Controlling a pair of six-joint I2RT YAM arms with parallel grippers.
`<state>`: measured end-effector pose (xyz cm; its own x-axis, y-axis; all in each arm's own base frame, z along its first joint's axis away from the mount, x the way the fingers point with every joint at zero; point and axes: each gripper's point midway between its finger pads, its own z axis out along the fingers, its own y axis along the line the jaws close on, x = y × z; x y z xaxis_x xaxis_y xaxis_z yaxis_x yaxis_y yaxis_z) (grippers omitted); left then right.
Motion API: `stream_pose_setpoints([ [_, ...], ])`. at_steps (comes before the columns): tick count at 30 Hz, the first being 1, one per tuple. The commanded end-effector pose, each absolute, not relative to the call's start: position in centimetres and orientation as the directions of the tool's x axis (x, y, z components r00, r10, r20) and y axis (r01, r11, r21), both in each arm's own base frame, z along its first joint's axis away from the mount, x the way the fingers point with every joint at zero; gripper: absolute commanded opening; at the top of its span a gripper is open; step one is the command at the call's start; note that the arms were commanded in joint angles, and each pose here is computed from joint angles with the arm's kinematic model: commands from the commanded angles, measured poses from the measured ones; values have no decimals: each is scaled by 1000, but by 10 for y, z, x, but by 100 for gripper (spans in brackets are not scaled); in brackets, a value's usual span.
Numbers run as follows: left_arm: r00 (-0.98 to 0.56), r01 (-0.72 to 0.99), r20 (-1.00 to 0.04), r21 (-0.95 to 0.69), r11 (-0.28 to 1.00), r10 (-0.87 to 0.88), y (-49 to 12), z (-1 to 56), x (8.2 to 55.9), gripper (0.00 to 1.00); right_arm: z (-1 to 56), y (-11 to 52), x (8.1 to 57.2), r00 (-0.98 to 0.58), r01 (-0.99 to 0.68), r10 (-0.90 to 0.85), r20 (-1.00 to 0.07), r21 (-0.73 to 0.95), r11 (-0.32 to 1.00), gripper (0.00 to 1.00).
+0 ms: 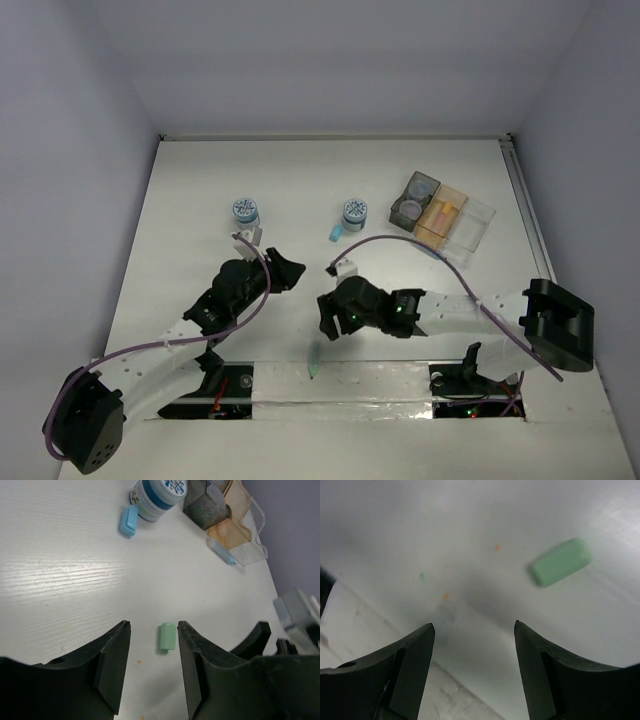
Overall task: Sort the stationery into containers
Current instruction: Pick up the pen from the corner of the board.
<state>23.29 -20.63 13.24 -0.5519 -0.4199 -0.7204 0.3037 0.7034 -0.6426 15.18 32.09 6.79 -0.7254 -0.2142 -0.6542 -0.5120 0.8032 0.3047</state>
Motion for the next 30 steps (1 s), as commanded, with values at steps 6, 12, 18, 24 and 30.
stream_pose_setpoints([
  [6, -554, 272, -713, -643, 715, -430, -203, 122, 234, 40, 55, 355, 87, -777, -554, -324, -539, 343, 758, 86],
  [12, -564, 254, -709, -637, 728, -424, -200, 116, 233, 40, 44, 382, 77, -774, -577, -363, -519, 341, 742, 75],
  [18, -554, 229, -711, -630, 742, -432, -193, 111, 233, 40, 29, 382, 64, -774, -587, -413, -481, 297, 753, 56],
  [24, -577, 229, -706, -623, 748, -411, -195, 105, 231, 40, 11, 346, 67, -779, -562, -455, -432, 160, 811, 57],
  [30, -630, 238, -680, -629, 740, -376, -202, 96, 223, 40, 6, 319, 61, -771, -582, -504, -390, 109, 806, 60],
])
